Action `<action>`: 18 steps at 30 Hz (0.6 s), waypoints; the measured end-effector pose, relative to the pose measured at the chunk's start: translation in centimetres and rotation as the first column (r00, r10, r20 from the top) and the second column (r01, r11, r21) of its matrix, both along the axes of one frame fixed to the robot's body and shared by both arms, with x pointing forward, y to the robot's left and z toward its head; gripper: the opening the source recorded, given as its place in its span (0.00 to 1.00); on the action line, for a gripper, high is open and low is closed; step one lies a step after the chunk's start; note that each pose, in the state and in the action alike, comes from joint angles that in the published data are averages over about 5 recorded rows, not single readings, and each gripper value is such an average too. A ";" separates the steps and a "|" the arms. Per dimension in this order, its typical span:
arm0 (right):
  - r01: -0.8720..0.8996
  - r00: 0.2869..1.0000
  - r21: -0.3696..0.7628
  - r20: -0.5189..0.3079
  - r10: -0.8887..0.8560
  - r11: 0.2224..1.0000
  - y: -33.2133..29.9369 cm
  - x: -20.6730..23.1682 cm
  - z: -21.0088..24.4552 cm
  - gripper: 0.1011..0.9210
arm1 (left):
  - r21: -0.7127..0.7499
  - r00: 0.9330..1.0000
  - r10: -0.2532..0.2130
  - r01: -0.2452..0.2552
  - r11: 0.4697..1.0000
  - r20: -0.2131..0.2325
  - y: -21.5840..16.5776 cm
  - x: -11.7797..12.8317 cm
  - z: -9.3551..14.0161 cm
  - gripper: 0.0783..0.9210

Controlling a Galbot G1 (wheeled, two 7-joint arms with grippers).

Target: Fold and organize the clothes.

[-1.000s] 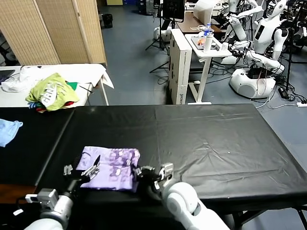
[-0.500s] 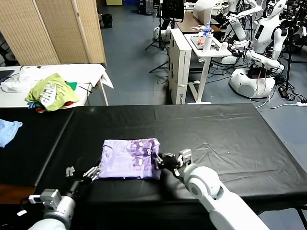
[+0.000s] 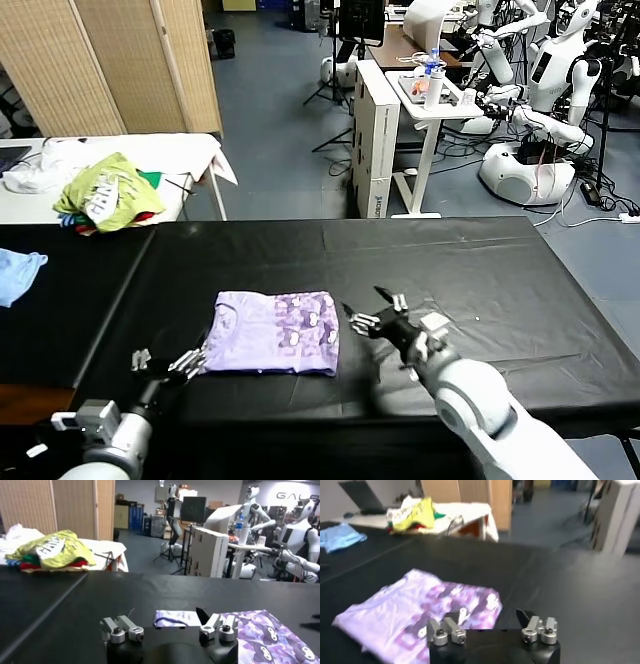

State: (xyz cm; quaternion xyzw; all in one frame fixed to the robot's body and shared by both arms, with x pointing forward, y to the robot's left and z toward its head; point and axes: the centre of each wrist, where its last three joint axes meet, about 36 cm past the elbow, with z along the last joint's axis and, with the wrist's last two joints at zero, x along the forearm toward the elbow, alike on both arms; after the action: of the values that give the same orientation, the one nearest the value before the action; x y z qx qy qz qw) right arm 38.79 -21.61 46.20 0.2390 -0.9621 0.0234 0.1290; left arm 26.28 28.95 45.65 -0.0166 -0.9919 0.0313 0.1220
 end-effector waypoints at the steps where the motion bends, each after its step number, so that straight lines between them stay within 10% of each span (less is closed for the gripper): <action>1: 0.006 1.000 0.004 0.017 -0.006 1.000 -0.5 -0.6 -0.1 0.98 | 0.000 1.000 0.003 -0.003 1.000 0.008 0.1 -0.1 0.0 0.98; 18: 0.139 0.990 -0.006 -0.033 -0.139 0.990 -5.3 -9.3 0.0 0.98 | -0.015 0.998 0.007 -0.008 1.000 -0.056 -0.5 -4.6 1.5 0.98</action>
State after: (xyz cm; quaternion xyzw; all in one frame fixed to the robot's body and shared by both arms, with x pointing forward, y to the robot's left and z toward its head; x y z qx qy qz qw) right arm 29.52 -26.87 46.16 0.1713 -0.9742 0.0121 0.1466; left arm 21.67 28.41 47.12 -0.0128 -0.9879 0.0397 0.1497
